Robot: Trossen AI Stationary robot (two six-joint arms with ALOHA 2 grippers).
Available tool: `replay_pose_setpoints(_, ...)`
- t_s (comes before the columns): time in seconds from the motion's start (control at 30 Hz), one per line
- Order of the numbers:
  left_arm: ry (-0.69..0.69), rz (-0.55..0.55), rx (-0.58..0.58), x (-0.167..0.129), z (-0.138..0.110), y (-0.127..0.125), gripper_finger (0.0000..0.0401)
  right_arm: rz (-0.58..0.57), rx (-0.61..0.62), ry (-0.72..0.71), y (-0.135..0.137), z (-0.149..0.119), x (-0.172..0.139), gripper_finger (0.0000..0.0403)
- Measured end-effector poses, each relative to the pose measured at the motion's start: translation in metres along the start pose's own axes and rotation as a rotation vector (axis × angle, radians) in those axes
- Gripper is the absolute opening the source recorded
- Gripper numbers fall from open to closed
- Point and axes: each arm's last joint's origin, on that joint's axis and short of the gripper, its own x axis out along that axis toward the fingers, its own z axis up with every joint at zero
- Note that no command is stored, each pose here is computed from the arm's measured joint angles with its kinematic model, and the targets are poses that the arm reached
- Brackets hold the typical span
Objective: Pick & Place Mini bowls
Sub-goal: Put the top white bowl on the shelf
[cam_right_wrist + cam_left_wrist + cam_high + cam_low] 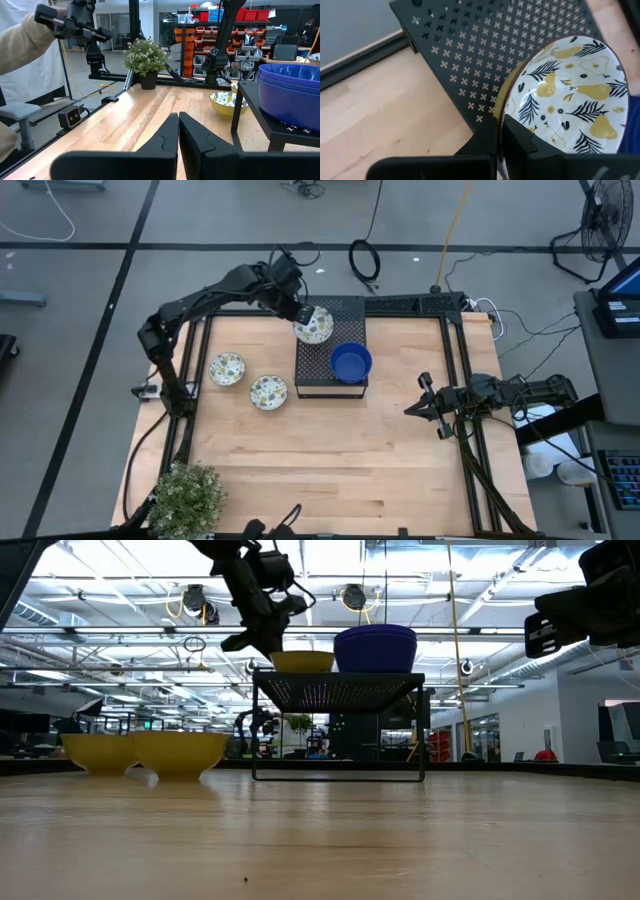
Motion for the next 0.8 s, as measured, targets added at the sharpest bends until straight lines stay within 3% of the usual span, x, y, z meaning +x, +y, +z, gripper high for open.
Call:
replay_pose_setpoints(0.33,0.039,-0.024,-0.004,0.0058,-0.0009,-0.0001,0.0008,0.0,0.0,0.0,0.0,0.0,0.0,0.0)
replay_pose_setpoints(0.53,0.023,0.004,-0.008,0.0058,-0.0003,0.0008,0.0033,0.0,0.0,0.0,0.0,0.0,0.0,0.0)
replay_pose_setpoints(0.8,0.011,0.019,0.003,0.0093,0.0006,-0.0002,0.0009,0.0,0.0,0.0,0.0,0.0,0.0,0.0)
